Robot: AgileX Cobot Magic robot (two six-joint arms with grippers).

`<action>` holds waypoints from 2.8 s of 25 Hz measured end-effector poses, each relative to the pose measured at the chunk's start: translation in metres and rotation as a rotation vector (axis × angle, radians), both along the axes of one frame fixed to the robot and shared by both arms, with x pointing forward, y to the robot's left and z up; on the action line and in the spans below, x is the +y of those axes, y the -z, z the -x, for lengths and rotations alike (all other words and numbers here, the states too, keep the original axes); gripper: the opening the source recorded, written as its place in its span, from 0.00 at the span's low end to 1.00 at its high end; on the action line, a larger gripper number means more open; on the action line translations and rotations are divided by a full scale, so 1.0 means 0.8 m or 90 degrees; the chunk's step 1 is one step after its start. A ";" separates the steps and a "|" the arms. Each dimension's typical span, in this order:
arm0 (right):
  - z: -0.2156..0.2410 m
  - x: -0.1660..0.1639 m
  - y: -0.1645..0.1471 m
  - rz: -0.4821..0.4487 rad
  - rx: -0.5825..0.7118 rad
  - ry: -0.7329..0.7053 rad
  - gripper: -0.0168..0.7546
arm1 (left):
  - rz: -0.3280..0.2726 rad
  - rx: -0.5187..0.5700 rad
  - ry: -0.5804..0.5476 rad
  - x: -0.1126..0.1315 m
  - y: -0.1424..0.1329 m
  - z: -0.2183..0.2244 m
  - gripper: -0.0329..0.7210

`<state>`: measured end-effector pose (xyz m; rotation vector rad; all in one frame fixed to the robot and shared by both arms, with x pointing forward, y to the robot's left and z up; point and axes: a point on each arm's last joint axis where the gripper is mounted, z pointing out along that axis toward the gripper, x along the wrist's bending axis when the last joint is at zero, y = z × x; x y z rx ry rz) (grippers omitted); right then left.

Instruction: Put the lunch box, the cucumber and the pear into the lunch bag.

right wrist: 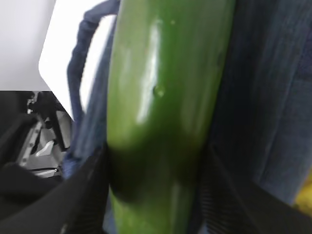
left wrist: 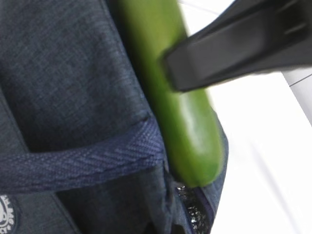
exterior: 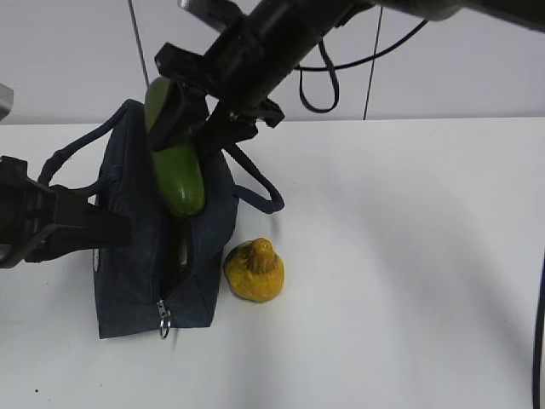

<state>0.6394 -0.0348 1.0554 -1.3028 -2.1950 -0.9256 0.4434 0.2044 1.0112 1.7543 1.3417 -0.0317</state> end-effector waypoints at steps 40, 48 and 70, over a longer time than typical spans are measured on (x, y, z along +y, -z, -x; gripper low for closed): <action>0.015 -0.086 -0.111 0.345 -0.339 0.065 0.70 | 0.001 0.001 0.003 0.000 0.000 0.000 0.02; 0.067 -0.109 -0.084 0.375 -0.249 0.033 0.70 | 0.001 0.001 0.003 0.000 0.000 0.000 0.02; 0.148 -0.108 0.084 0.096 -0.260 0.035 0.61 | 0.004 0.004 0.008 -0.001 0.000 0.001 0.02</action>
